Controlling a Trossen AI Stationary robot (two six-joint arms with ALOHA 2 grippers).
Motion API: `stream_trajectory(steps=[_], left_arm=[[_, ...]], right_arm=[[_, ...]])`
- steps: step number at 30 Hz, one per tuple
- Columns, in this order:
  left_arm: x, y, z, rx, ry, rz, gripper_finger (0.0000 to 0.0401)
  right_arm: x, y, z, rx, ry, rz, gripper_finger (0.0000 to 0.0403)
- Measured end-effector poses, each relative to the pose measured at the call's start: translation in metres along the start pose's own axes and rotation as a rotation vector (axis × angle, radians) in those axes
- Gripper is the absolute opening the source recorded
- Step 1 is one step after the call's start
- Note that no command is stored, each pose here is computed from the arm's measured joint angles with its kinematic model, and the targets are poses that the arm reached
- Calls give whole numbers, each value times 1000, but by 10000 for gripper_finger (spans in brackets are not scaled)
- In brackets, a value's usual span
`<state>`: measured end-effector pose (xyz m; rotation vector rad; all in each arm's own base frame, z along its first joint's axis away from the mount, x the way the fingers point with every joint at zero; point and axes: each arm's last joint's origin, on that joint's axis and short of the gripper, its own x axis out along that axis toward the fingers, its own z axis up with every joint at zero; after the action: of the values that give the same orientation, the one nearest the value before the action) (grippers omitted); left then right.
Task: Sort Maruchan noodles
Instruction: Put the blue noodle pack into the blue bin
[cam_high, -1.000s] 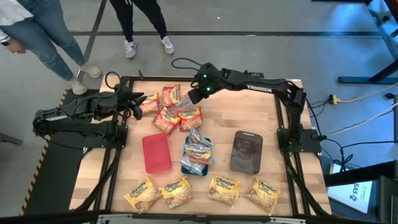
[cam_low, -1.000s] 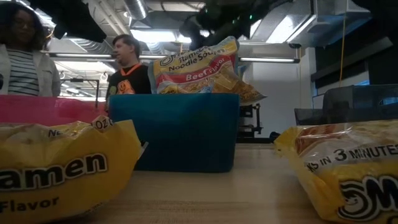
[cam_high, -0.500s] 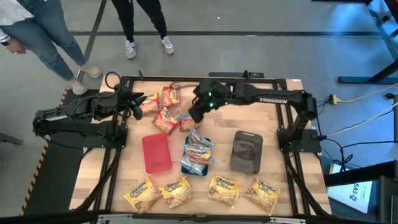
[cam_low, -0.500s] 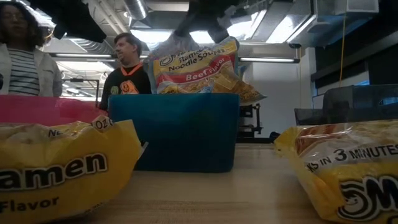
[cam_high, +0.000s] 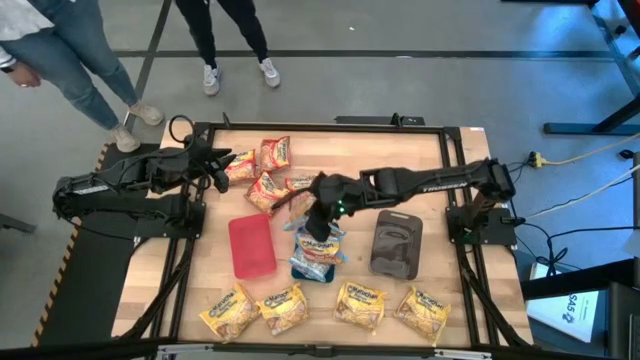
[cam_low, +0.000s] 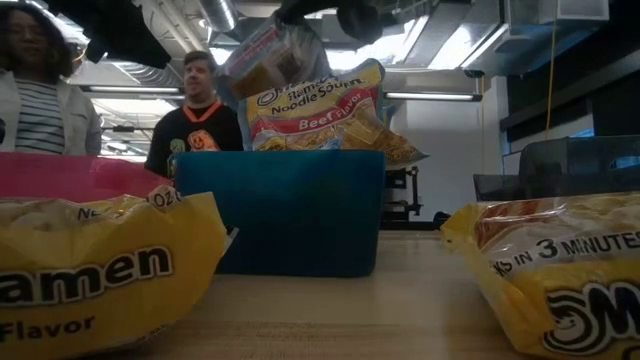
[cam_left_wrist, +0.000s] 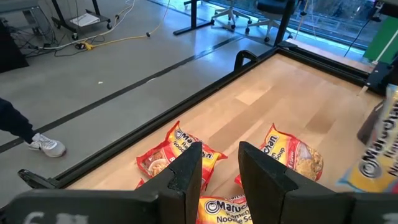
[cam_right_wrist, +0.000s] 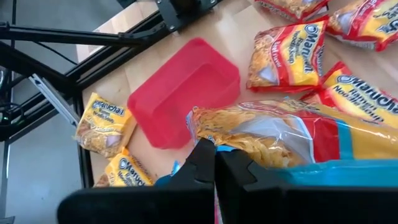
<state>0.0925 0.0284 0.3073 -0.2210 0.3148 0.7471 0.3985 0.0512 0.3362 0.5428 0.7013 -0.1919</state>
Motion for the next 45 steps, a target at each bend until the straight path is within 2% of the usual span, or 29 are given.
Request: stream_trajectory(steps=[7, 18, 29, 34, 39, 45], left_arm=[[0, 0, 0, 0, 0, 0, 99], [0, 0, 0, -9, 0, 0, 99], [0, 0, 0, -9, 0, 0, 99], [0, 0, 0, -10, 1, 0, 99], [0, 0, 0, -8, 0, 0, 99], [0, 0, 0, -7, 1, 0, 99]], right_arm=[[-3, 23, -21, 15, 29, 9, 0], [24, 36, -58, 32, 162, -55, 0], [14, 67, -91, 54, 165, -53, 0], [18, 66, -105, 89, 142, -115, 0], [23, 63, -107, 106, 116, -121, 0], [29, 61, -113, 129, 154, -148, 0]])
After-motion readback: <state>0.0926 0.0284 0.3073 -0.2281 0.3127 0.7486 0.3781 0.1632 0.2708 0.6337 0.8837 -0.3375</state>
